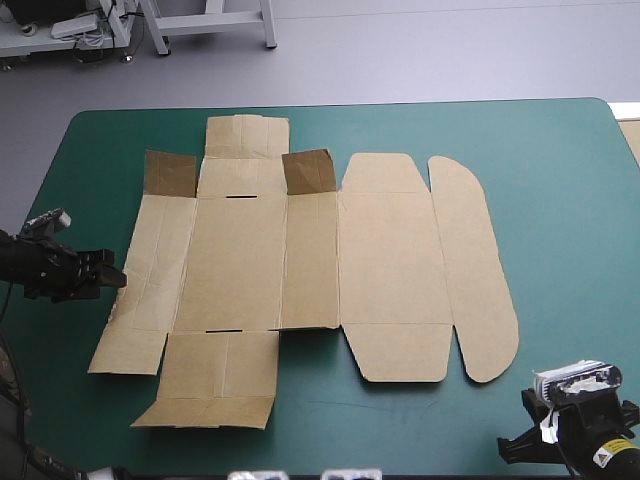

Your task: Fold the box

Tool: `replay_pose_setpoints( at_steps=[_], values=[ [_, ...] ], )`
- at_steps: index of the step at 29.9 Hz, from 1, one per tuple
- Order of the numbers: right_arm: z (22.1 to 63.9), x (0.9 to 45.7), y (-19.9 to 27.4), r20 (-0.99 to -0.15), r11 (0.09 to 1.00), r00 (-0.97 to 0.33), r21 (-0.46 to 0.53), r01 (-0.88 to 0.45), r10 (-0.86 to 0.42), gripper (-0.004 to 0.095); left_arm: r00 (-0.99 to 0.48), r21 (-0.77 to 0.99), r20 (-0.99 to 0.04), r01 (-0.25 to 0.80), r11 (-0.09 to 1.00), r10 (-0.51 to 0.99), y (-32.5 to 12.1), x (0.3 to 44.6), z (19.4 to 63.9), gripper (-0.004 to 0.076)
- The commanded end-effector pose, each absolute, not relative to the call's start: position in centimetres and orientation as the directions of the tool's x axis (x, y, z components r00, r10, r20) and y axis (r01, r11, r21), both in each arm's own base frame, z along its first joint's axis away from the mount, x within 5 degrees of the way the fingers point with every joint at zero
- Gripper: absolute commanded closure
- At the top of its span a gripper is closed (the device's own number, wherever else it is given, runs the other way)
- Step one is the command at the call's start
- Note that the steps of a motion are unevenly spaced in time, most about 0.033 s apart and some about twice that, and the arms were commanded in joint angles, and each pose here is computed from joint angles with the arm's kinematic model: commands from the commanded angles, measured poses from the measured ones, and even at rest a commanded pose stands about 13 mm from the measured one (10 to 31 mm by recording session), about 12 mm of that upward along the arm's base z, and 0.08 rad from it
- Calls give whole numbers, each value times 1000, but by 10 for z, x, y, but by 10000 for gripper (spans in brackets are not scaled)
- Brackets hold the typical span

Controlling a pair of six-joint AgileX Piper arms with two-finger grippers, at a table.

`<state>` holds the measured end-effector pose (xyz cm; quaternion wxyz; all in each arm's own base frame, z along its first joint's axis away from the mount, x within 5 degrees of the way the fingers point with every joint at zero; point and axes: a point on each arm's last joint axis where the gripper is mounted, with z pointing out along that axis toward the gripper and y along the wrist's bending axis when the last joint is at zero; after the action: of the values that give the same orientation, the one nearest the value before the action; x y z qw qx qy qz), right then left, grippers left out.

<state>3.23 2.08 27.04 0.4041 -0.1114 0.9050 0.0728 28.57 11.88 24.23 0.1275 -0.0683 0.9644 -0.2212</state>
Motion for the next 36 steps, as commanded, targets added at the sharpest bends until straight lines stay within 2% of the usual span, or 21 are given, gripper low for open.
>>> replay_pose_setpoints(
  at_steps=[1, 5, 12, 24, 26, 27, 28, 30, 31, 33, 36],
  values=[
    [282, 36, 21, -794, 966, -594, 36, -258, -129, 908, -961, -511, -195, -71, 857, -196, 116, 289, 244, 305],
    [282, 36, 21, -794, 966, -595, 38, -256, -127, 908, -973, -552, -129, -89, 829, -191, 116, 292, 230, 305],
    [282, 36, 20, -793, 968, -596, 38, -248, -122, 908, -969, -639, -112, -100, 763, -222, 106, 304, 222, 305],
    [282, 36, 19, -792, 973, -601, 43, -226, -105, 908, -994, -651, -88, 4, 759, -70, 53, 324, 208, 307],
    [282, 36, 19, -792, 974, -602, 46, -224, -101, 908, -994, -652, -88, 3, 758, -72, 53, 324, 209, 351],
    [282, 36, 19, -792, 974, -602, 46, -224, -101, 908, -993, -649, -90, 4, 761, -72, 53, 324, 208, 409],
    [282, 36, 19, -792, 974, -602, 46, -224, -101, 908, -993, -641, -92, 3, 768, -73, 54, 324, 208, 475],
    [282, 36, 19, -792, 974, -602, 46, -224, -101, 908, -992, -631, -77, -30, 775, -101, 54, 325, 207, 693],
    [282, 36, 19, -792, 974, -602, 46, -224, -101, 908, -991, -626, -79, -35, 779, -108, 55, 326, 206, 728],
    [282, 36, 19, -792, 974, -602, 46, -223, -101, 908, -992, -624, -85, -22, 781, -95, 52, 327, 207, 732],
    [282, 36, 19, -792, 974, -602, 46, -223, -101, 908, -991, -614, -135, 74, 786, -13, 43, 331, 221, 733]
  ],
)
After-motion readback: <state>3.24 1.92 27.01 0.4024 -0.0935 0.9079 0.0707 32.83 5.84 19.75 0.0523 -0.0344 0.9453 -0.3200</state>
